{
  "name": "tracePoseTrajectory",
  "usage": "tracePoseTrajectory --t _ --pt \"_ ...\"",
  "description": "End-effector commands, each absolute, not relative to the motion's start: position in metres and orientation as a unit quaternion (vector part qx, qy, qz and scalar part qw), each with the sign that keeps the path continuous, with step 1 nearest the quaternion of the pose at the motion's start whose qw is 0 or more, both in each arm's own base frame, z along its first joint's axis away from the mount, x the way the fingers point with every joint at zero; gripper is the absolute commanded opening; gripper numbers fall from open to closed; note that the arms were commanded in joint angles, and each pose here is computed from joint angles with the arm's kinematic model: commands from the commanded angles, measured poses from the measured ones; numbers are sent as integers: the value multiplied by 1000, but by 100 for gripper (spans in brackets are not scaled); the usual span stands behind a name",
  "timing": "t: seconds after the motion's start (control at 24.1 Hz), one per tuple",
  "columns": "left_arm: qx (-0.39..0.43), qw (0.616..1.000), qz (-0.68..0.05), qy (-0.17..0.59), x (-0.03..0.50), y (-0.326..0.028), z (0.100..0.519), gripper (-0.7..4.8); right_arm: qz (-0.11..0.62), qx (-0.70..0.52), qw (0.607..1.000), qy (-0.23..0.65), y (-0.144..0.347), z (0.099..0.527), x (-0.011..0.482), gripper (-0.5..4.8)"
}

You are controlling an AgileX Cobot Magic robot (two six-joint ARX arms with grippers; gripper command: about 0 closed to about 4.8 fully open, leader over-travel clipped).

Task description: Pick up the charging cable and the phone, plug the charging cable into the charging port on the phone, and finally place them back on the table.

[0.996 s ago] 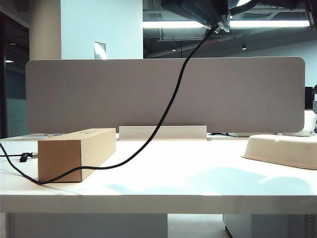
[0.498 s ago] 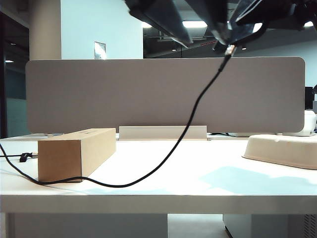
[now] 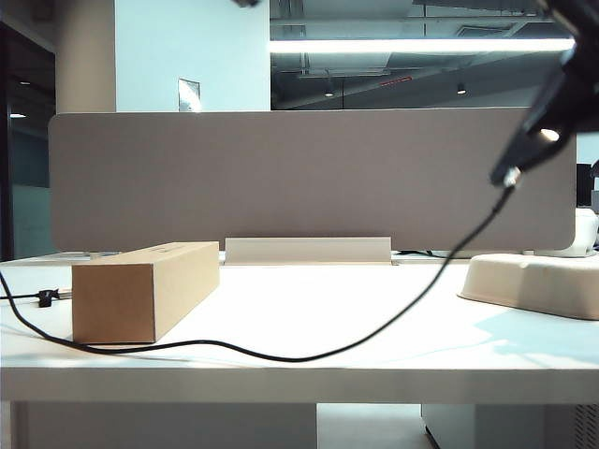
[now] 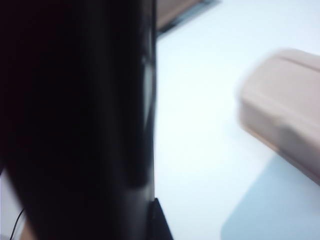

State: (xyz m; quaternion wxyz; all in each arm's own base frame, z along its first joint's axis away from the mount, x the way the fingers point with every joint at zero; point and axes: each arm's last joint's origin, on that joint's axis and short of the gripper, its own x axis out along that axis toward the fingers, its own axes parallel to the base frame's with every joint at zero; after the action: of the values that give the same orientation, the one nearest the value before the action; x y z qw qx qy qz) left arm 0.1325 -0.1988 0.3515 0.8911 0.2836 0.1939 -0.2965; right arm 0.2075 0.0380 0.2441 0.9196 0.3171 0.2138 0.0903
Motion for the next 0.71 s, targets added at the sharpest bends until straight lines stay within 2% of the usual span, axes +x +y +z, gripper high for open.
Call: tracePoseTrajectory --t 0.04,0.21,0.33,0.71 --pt "288 893 -273 212 136 -182 354 46 89 351 908 212 37 241 219 -2" --pt "292 892 -256 231 138 -169 355 46 74 372 895 235 38 225 233 -2" --pt "293 891 -249 242 139 -160 355 46 50 415 871 259 41 200 253 -2" --pt "299 885 -252 253 137 -158 354 46 -6 417 855 309 37 159 270 -2"
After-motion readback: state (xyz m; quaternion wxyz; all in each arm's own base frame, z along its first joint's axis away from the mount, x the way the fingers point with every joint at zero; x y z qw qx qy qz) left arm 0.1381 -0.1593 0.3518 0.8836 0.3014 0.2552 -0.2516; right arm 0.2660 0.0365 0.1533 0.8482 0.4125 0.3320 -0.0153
